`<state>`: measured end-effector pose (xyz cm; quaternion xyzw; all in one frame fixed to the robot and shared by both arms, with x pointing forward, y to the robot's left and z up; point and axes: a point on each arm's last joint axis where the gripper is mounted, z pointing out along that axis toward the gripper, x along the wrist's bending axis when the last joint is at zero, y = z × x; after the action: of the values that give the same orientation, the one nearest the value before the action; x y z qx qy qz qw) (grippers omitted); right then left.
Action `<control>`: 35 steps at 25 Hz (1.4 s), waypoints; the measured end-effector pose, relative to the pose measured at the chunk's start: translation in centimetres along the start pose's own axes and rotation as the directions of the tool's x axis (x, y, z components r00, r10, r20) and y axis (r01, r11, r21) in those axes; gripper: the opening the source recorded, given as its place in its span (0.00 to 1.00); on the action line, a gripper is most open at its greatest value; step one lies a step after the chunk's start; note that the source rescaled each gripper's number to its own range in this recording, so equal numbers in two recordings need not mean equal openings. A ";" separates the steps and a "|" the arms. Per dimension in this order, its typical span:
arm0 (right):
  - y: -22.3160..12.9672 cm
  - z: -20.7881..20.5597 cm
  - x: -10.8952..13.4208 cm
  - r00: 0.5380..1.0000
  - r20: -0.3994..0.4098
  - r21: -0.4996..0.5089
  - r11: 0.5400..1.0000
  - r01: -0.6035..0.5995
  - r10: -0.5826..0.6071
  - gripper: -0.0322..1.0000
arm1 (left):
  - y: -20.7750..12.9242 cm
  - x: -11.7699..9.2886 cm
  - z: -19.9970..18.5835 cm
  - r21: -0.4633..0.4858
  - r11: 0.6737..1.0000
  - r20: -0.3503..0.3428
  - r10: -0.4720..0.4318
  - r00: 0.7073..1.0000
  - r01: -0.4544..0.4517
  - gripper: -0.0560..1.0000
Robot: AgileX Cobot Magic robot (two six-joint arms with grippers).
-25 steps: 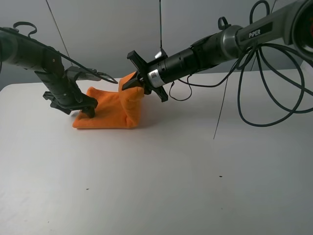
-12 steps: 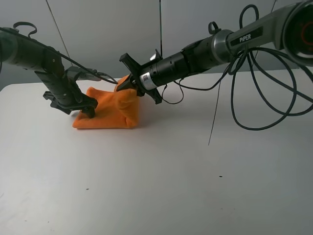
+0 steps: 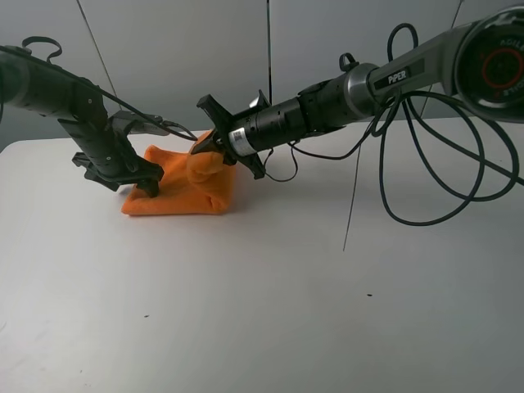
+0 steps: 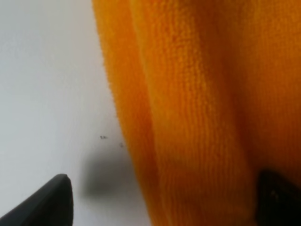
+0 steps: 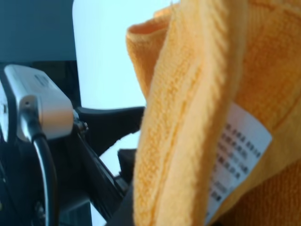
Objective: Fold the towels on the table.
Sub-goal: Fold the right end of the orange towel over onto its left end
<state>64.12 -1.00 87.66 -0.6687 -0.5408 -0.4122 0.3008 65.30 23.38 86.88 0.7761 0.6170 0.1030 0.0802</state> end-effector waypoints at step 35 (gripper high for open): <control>-1.6 4.0 -1.3 0.999 0.012 -0.009 0.999 0.036 -0.036 0.11 | 0.5 0.5 -4.2 -0.052 0.998 -0.038 0.042 0.998 -0.044 0.99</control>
<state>63.37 2.15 84.55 -0.6628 -0.5526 -0.4159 0.2869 64.84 23.76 91.08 0.7849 0.5984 0.1355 0.0871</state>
